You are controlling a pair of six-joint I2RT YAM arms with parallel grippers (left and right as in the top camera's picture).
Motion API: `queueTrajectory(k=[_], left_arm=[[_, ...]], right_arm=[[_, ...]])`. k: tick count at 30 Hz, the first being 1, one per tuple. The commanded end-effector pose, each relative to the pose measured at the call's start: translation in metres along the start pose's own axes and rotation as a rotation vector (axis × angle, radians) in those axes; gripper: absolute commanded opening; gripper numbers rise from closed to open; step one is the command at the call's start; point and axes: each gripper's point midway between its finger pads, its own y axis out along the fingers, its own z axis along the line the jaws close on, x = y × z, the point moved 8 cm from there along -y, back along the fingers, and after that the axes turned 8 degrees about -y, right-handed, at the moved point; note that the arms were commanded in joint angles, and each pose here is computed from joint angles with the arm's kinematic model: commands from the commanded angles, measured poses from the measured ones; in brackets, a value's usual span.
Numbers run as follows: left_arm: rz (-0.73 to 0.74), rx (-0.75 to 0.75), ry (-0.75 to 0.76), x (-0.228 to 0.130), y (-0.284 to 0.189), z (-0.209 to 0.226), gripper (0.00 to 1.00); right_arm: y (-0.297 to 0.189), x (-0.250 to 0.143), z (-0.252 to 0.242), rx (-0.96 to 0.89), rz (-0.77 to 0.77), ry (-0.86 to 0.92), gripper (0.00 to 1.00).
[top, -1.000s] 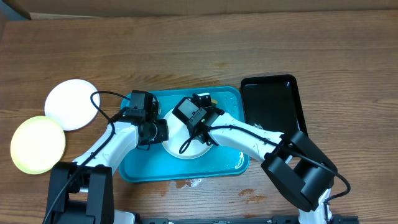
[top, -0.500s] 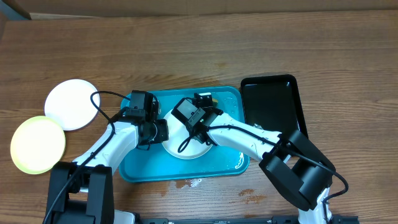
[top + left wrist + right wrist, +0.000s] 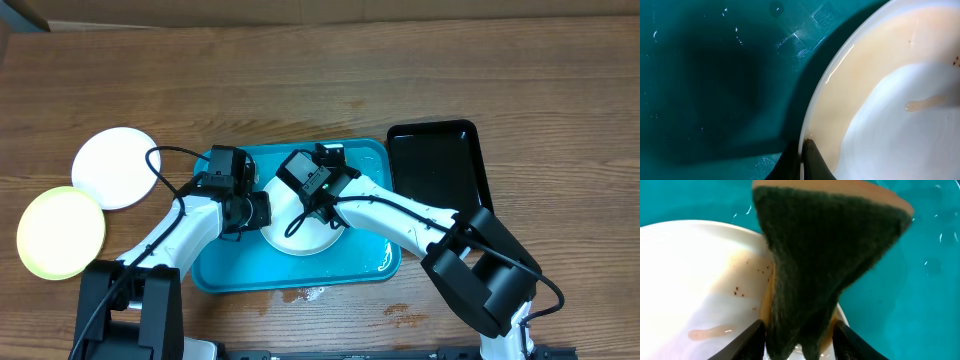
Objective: Clean dirty plates on tray and stack at the side
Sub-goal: 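Continue scrubbing the plate's far side with the sponge, right gripper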
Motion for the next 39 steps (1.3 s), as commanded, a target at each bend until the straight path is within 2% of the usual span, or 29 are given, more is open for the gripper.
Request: queueTrajectory(k=[1, 3, 8, 12, 23, 28, 39], left_arm=[[0.075, 0.099, -0.009, -0.018, 0.016, 0.016, 0.04], [0.075, 0.099, -0.009, -0.018, 0.016, 0.016, 0.04], [0.075, 0.099, -0.009, -0.018, 0.016, 0.016, 0.04], [0.075, 0.099, -0.008, -0.017, 0.016, 0.016, 0.04], [0.075, 0.100, -0.008, -0.018, 0.016, 0.016, 0.04], [0.076, 0.099, 0.001, -0.018, 0.016, 0.016, 0.04], [0.076, 0.099, 0.003, -0.018, 0.016, 0.016, 0.04]], right_arm=[[-0.007, 0.011, -0.001, 0.003, -0.034, 0.070, 0.45], [-0.004, 0.010, 0.000, -0.001, -0.028, 0.067, 0.39], [0.002, 0.008, -0.001, -0.015, -0.019, 0.062, 0.11], [0.008, 0.006, 0.000, -0.022, -0.011, 0.059, 0.04], [0.019, 0.005, 0.000, -0.043, -0.017, 0.087, 0.04], [0.029, 0.004, -0.009, -0.045, -0.021, 0.161, 0.04], [0.036, 0.014, -0.010, 0.023, -0.046, 0.203, 0.04]])
